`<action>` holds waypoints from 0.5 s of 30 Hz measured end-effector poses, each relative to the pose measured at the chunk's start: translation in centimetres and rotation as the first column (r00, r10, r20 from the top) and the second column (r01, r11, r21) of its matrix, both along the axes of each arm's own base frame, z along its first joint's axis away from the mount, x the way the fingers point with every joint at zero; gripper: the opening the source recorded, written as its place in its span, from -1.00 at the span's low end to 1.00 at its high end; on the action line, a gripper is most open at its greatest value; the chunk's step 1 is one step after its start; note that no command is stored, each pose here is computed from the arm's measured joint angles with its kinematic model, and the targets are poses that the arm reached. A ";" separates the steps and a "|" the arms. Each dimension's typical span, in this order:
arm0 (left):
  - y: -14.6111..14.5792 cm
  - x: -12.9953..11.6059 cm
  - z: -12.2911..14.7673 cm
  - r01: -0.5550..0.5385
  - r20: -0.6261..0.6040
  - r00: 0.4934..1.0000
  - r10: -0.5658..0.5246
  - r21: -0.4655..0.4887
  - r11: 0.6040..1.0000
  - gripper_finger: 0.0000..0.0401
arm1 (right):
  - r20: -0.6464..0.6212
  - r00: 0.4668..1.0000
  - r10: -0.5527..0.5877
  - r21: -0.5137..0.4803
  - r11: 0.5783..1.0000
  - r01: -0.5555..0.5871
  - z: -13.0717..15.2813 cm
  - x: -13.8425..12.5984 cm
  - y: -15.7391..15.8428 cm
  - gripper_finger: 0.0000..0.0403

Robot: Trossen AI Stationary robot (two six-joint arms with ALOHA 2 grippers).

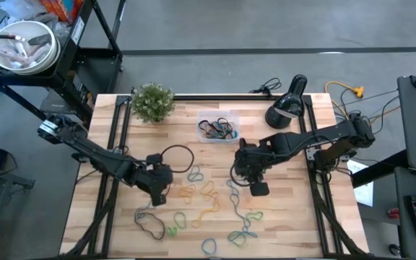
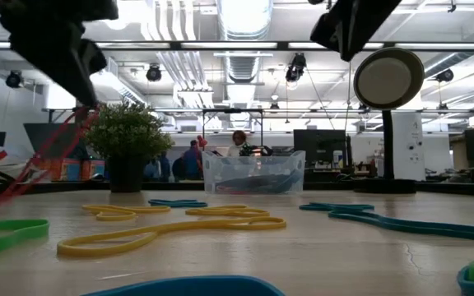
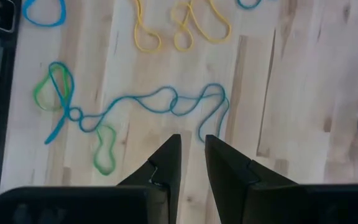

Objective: Pick and place rubber bands into bin
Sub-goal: Put the red rubberband into the transparent bin

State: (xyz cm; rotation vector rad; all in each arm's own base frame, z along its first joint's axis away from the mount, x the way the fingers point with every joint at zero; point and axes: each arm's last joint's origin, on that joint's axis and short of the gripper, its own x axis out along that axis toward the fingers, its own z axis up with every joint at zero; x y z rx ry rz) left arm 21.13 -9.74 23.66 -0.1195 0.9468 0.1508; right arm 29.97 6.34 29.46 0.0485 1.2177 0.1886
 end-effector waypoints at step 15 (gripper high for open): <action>0.9 1.8 4.8 -0.015 0.172 0.985 -0.023 0.220 0.975 -1.00 | -0.035 0.993 -0.111 -0.004 0.994 0.111 -3.3 -2.8 -0.7 -0.66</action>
